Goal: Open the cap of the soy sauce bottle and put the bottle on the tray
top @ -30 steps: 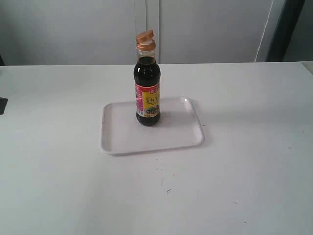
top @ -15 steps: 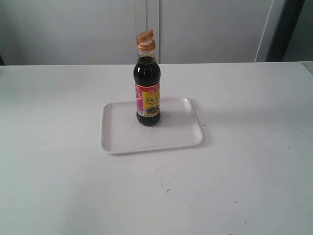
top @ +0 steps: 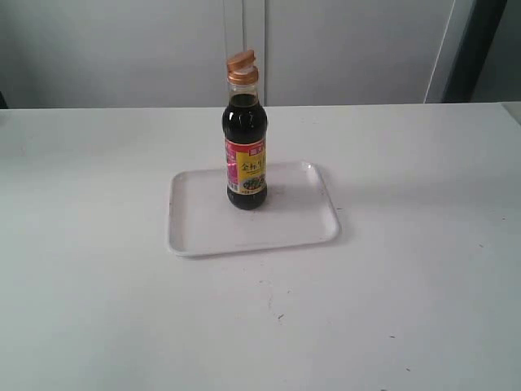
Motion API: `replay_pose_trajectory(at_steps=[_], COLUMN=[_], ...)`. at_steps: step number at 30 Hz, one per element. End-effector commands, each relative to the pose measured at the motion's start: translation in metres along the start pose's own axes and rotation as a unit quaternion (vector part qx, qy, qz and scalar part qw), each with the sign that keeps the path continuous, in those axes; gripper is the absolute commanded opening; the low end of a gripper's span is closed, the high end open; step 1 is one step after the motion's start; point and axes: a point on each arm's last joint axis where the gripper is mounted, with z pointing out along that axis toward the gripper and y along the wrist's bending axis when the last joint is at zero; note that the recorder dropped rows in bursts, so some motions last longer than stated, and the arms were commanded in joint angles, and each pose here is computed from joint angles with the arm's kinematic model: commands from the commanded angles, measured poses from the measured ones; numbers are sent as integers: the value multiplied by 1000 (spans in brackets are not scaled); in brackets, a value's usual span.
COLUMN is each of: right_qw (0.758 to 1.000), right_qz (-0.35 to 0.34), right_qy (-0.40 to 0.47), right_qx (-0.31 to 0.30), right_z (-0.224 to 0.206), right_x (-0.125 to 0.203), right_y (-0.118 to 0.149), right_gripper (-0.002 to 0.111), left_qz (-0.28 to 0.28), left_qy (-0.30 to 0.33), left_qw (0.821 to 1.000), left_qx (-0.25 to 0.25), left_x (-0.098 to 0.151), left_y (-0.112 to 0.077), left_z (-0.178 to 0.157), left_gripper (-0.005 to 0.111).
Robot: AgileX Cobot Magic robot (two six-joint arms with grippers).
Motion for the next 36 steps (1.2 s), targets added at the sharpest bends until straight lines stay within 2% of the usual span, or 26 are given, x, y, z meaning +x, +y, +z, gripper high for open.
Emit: replay_pose_trajectory(at_steps=[1,3,6,10,13,16,22,30,36], right_qw=[1000,1000,1000,1000,1000,1000,1000,1000,1000], right_qz=[3,3,3,4,4,4,4,4,4], right_qy=[-3,-3,-3,-4,-4,-4,-3,-3,-3], right_qx=[-2,-2,-2,-2,-2,-2,-2,-2,-2], right_z=[-1,-1,-1,-1,-1,-1,-1,-1,-1], right_x=[1,1,1,1,1,1,1,1,1], right_y=[1,1,1,1,1,1,1,1,1], right_gripper=[0,0,0,0,0,0,0,0,0], left_qz=[-2,-1,-62,10,43,34,-13,-17,-30], left_qy=[-1,-3,9,8,-4,-16,-14,-15,9], left_qw=[1000,1000,997,996,993,995,999,1000,999], left_qx=[1,2,39,84,107,94,34,-9,-33], left_x=[2,2,4,6,12,20,40,59,82], left_y=[0,0,-7,-16,-21,-22,-17,-14,-14], left_z=[-1,-1,-2,-1,2,6,8,5,9], left_gripper=[0,0,0,0,0,0,0,0,0])
